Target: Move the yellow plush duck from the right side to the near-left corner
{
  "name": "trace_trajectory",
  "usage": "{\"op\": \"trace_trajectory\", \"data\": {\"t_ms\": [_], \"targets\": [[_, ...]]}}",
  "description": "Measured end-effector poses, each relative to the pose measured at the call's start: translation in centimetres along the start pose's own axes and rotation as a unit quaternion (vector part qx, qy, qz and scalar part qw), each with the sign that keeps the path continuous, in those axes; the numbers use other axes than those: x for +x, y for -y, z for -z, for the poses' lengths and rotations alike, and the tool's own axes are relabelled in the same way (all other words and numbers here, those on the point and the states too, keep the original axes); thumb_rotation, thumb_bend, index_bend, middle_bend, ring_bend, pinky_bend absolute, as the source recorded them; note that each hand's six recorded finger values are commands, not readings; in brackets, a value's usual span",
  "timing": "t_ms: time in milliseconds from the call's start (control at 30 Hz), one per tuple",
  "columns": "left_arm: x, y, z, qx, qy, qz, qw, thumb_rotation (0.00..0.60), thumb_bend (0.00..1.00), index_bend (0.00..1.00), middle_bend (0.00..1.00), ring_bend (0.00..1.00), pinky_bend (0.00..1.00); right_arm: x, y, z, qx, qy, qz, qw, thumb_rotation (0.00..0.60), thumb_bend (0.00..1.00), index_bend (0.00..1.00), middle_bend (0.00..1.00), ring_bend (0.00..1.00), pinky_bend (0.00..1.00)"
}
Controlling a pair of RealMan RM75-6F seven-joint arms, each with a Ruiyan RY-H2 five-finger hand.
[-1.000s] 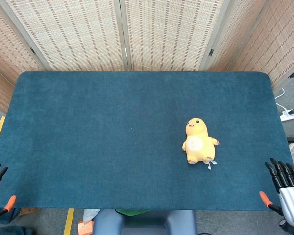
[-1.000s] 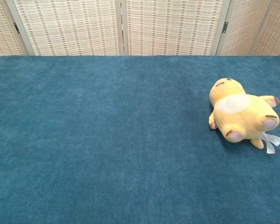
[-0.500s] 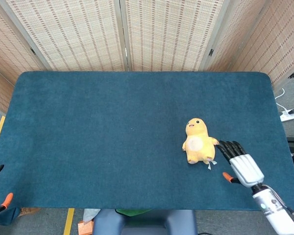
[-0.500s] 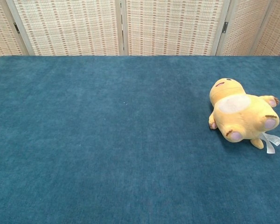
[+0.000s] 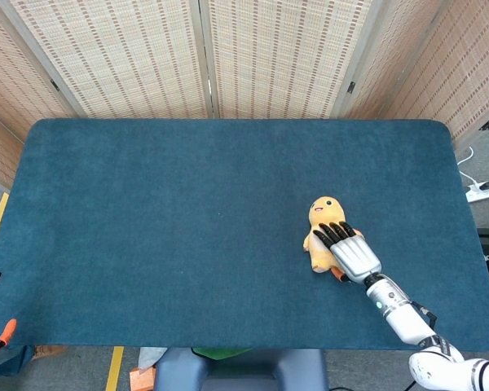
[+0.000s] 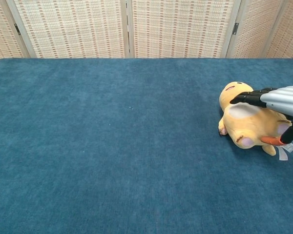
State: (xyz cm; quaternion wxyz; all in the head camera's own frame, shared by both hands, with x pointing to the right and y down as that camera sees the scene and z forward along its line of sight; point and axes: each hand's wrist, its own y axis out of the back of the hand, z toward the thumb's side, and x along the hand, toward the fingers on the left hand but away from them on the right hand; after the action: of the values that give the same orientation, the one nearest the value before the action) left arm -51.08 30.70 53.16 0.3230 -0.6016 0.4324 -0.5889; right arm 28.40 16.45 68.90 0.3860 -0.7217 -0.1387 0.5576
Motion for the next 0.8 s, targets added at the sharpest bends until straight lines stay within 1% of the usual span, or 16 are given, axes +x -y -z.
{"op": "trace_trajectory", "data": {"t_ms": [33,67,100,133,200,233,333,433,533,567,633,667,733,800], "targets": [[0.0,0.0,0.0,0.000,-0.001,0.000,1.0000,0.600,0.35,0.02,0.00,0.00,0.15,-0.1,0.0,-0.1,0.004,0.003,0.003,1.0000,0.600,0.42,0.10,0.25,0.21,0.50],[0.0,0.0,0.1,0.000,-0.001,0.000,1.0000,0.600,0.35,0.02,0.00,0.00,0.15,-0.3,0.0,-0.1,0.008,0.006,0.010,0.9999,0.600,0.45,0.19,0.32,0.28,0.59],[0.0,0.0,0.1,0.000,-0.002,-0.001,1.0000,0.600,0.35,0.02,0.00,0.00,0.15,-0.4,-0.1,-0.2,0.010,0.009,0.017,0.9998,0.600,0.49,0.30,0.40,0.36,0.67],[0.0,-0.1,0.1,-0.001,-0.002,-0.001,1.0000,0.600,0.34,0.02,0.00,0.00,0.15,-0.5,-0.1,-0.2,0.014,0.011,0.025,0.9995,0.600,0.53,0.39,0.47,0.43,0.74],[0.0,-0.1,0.0,0.000,-0.001,-0.001,1.0000,0.600,0.34,0.02,0.00,0.00,0.15,-0.7,-0.4,-0.3,0.024,0.014,0.047,0.9985,0.600,0.60,0.50,0.56,0.52,0.82],[-0.1,-0.1,0.0,0.000,-0.001,-0.001,1.0000,0.600,0.34,0.02,0.00,0.00,0.15,-0.7,-0.6,-0.4,0.028,0.013,0.058,0.9979,0.600,0.63,0.53,0.59,0.55,0.84],[-0.1,-0.1,0.0,0.000,0.000,-0.001,1.0000,0.600,0.34,0.02,0.00,0.00,0.15,-0.8,-1.2,-1.2,0.037,-0.004,0.088,0.9954,0.600,0.68,0.59,0.64,0.60,0.88],[-0.1,-0.1,0.0,0.000,-0.001,-0.001,1.0000,0.600,0.34,0.02,0.00,0.00,0.15,-0.7,-2.1,-2.6,0.045,-0.037,0.122,0.9908,0.600,0.68,0.62,0.66,0.62,0.90],[-0.1,-0.1,-0.1,-0.001,0.000,-0.002,1.0000,0.600,0.34,0.02,0.00,0.00,0.15,-0.3,-3.5,-4.7,0.057,-0.081,0.167,0.9810,0.600,0.68,0.63,0.66,0.62,0.91],[-0.1,-0.1,-0.1,-0.002,0.000,-0.002,1.0000,0.600,0.34,0.02,0.00,0.00,0.15,-0.2,-4.1,-5.8,0.060,-0.101,0.185,0.9757,0.600,0.68,0.63,0.66,0.62,0.91],[-0.1,-0.1,-0.1,-0.003,0.002,-0.001,1.0000,0.600,0.34,0.02,0.00,0.00,0.15,-0.1,-4.9,-7.8,0.060,-0.135,0.207,0.9672,0.600,0.68,0.63,0.66,0.62,0.91],[-0.2,-0.1,-0.2,-0.004,0.003,-0.001,1.0000,0.600,0.34,0.02,0.00,0.00,0.15,-0.1,-5.3,-9.3,0.055,-0.156,0.217,0.9622,0.600,0.68,0.63,0.66,0.62,0.91],[-0.2,-0.2,-0.3,-0.005,0.006,-0.001,1.0000,0.600,0.34,0.02,0.00,0.00,0.15,-0.3,-5.7,-11.2,0.047,-0.180,0.220,0.9575,0.600,0.68,0.63,0.65,0.62,0.91],[-0.2,-0.2,-0.3,-0.007,0.009,-0.002,0.9999,0.600,0.34,0.03,0.00,0.00,0.15,-0.6,-5.6,-13.0,0.039,-0.201,0.211,0.9556,0.600,0.68,0.63,0.65,0.62,0.91]]}}
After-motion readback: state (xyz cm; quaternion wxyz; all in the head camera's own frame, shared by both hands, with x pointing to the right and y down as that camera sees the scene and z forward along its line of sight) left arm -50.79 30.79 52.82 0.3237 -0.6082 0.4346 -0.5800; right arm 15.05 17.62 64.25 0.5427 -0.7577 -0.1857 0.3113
